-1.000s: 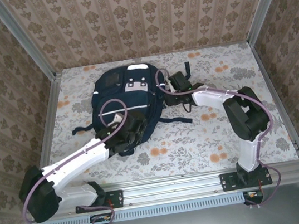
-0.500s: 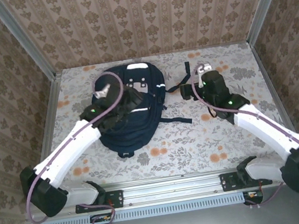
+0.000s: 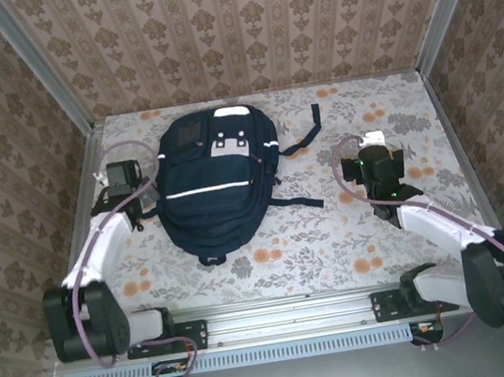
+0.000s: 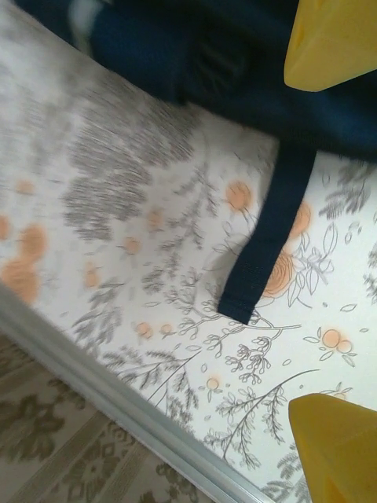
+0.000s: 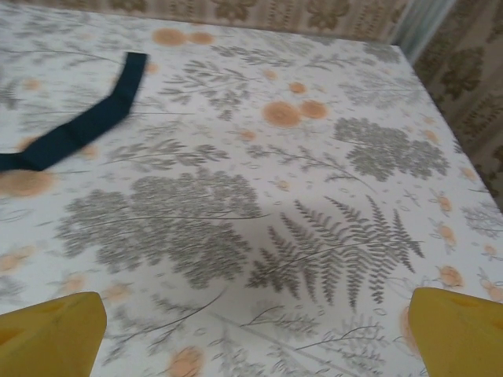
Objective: Pack the student bag
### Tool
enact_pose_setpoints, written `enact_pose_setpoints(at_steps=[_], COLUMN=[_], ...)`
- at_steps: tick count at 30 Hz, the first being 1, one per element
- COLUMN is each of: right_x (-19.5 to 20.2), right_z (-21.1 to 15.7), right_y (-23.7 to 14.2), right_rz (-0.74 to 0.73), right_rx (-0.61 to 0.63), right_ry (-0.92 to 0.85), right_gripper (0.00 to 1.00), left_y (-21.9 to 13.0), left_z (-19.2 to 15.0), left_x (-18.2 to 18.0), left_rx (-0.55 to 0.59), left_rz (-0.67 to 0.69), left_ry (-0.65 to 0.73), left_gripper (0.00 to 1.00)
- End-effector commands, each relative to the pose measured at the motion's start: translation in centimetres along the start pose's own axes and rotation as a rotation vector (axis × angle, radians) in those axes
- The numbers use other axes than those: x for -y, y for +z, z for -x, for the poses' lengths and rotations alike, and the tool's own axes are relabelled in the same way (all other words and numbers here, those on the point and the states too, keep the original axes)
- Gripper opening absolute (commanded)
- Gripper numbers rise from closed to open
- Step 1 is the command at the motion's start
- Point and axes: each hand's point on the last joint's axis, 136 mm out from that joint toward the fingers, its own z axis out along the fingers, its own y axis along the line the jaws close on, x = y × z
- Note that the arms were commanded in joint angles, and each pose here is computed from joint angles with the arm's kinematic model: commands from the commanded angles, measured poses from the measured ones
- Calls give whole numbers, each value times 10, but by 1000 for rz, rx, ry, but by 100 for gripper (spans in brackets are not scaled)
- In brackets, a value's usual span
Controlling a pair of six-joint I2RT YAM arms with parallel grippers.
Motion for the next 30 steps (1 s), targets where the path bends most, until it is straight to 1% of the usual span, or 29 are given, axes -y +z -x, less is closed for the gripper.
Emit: enact_pose_setpoints(at_steps=[1, 2, 4, 6, 7, 10, 11, 13, 15, 16, 17, 18, 20, 21, 23, 30], right_x=[16, 17, 18, 20, 18, 9, 6, 0, -8, -8, -8, -7, -6, -5, -5, -6], right_z=[13, 11, 9, 8, -1, -6, -8, -14, -15, -15, -16, -15, -16, -16, -15, -16], right_y=[15, 20, 31, 40, 49, 58, 57, 52, 48, 48, 50, 53, 56, 56, 56, 56], right_rz=[-73, -70, -47, -20, 1, 59, 80, 125, 167, 170, 166, 153, 156, 155, 154, 157], right_rx=[101, 107, 131, 132, 113, 125, 114, 153, 223, 208, 185, 182, 155, 160, 160, 158], right_ry=[44, 47, 81, 130, 145, 148, 143, 133, 118, 116, 115, 118, 124, 127, 126, 125], right_gripper=[100, 99, 100, 99, 100, 99, 100, 100, 99, 100, 100, 100, 100, 100, 100, 100], left_y=[28, 37, 51, 57, 58, 57, 54, 44, 37, 41, 39, 42, 40, 41, 41, 40], left_z=[21, 21, 22, 23, 27, 26, 24, 17, 9, 1, 8, 4, 7, 3, 5, 3], left_x=[3, 1, 2, 7, 13, 32, 33, 36, 37, 39, 40, 42, 44, 45, 44, 48], left_rx=[110, 122, 181, 253, 297, 352, 358, 427, 500, 510, 559, 501, 533, 507, 521, 516], left_rz=[55, 83, 103, 79, 38, -89, -107, -161, -221, -239, -237, -246, -251, -254, -251, -257], left_ry=[150, 153, 174, 176, 182, 228, 228, 228, 218, 228, 234, 237, 249, 248, 247, 263], left_gripper=[100, 100, 100, 100, 100, 100, 100, 100, 100, 100, 100, 100, 100, 100, 100, 100])
